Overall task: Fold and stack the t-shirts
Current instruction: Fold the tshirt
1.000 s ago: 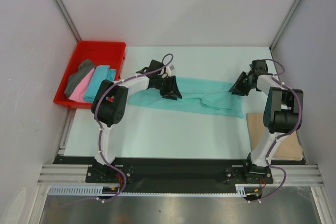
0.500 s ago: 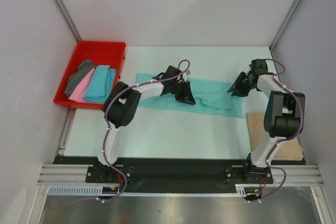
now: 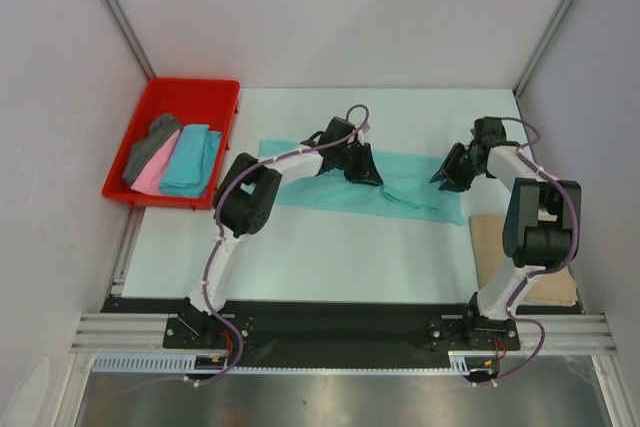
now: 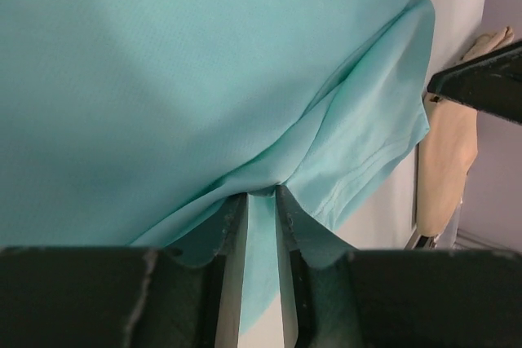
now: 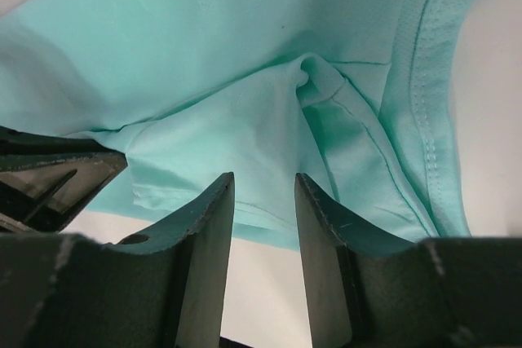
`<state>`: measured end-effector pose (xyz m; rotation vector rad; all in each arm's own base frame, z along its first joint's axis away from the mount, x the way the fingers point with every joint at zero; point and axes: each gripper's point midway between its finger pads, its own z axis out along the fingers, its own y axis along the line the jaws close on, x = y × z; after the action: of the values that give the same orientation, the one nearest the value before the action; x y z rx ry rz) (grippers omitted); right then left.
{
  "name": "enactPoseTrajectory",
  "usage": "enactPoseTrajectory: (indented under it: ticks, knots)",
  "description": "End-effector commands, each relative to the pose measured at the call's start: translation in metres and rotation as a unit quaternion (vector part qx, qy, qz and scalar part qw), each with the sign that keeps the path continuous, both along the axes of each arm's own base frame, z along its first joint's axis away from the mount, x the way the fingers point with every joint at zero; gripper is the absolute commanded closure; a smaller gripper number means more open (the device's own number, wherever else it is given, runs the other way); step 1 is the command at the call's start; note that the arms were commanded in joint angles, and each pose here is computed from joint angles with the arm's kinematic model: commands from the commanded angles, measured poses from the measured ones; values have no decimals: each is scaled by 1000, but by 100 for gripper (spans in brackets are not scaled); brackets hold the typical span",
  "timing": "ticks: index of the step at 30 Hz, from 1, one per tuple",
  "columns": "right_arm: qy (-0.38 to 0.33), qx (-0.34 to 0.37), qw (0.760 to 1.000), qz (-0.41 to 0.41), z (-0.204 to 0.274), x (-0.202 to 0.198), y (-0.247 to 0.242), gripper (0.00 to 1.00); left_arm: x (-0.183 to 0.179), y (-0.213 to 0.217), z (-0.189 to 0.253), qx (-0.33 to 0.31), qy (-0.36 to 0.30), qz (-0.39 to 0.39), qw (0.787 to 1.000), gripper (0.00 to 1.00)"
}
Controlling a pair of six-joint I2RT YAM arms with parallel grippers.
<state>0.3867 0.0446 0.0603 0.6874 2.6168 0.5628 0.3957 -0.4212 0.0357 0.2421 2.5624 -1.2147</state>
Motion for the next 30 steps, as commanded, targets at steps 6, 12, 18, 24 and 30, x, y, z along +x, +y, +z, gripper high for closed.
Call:
enactPoseTrajectory:
  ticks: [6,12,18,24,30]
  knots:
    - [-2,-35,998,-53,27,-17,-11,59,14,-21,5,-30,-2,2,1000,73]
    - [4,-71,994,-86,43,-37,-23,59,13,-16,-4,-19,9,-16,1000,68]
    - [34,-84,989,-119,34,-70,-34,59,-6,6,48,-11,-45,-43,998,53]
    - [57,-41,984,-163,20,-87,-34,58,-27,48,103,21,-102,-49,993,48]
    - [74,13,972,-221,3,-87,-31,54,-27,142,101,119,-103,11,987,41]
